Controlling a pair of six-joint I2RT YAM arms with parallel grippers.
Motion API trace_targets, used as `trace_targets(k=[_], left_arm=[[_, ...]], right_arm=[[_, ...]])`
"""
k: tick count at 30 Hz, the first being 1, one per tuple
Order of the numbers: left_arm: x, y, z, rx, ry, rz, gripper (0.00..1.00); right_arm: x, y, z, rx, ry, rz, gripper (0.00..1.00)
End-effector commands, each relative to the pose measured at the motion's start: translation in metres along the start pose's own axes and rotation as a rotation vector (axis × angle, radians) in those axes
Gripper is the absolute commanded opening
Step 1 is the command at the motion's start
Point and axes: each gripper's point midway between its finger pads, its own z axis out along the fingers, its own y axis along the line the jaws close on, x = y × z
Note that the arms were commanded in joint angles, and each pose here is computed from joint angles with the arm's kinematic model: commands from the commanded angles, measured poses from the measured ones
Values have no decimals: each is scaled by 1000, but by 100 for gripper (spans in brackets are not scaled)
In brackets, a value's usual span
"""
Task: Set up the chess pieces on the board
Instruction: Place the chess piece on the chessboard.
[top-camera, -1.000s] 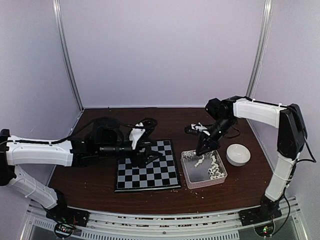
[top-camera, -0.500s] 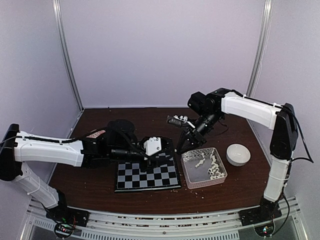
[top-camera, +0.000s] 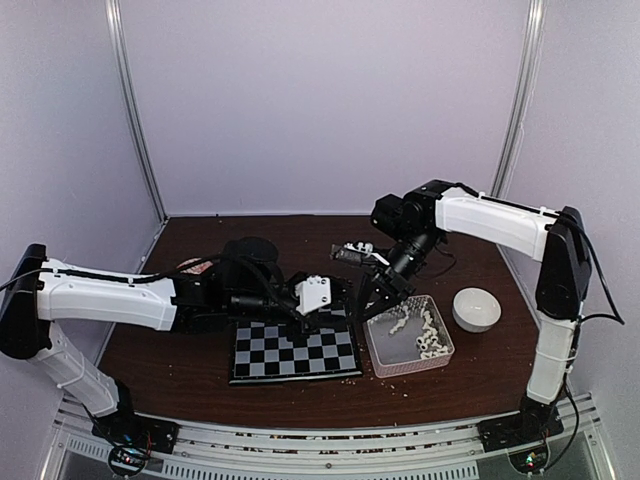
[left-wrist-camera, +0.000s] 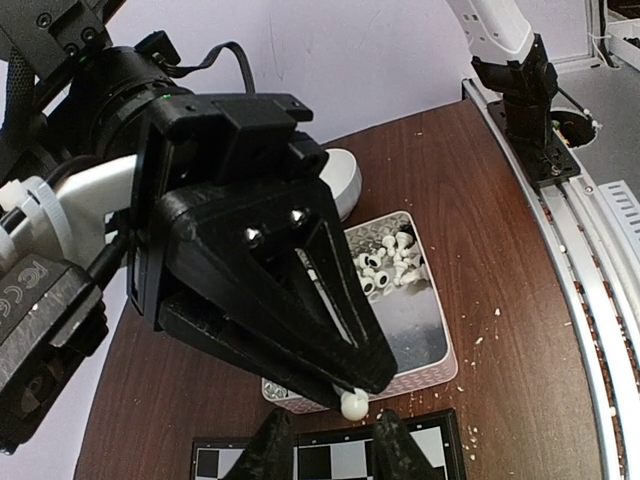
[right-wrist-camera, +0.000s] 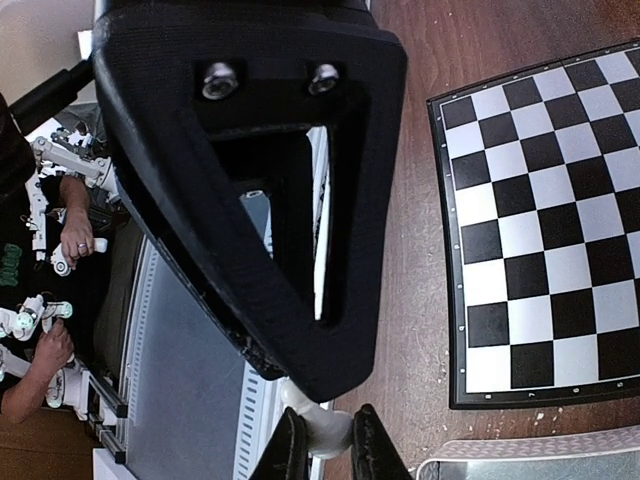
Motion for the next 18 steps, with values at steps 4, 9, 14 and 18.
trace_targets(k=[4,9,14,18], left_arm=[[-16,5,2,7,-44,40,23],[-19,2,4,34,-54,43,22],[-20,0,6,48,-50,38,16],[-15,-1,8,56,-34,31,8]], right_arm=[[-5,5,3,-54,-12,9,9],[-9,8,2,-77,-20,11,9],[-12,11,2,-89,-25,17,9],[-11,14,1,-108,-26,-7,9]])
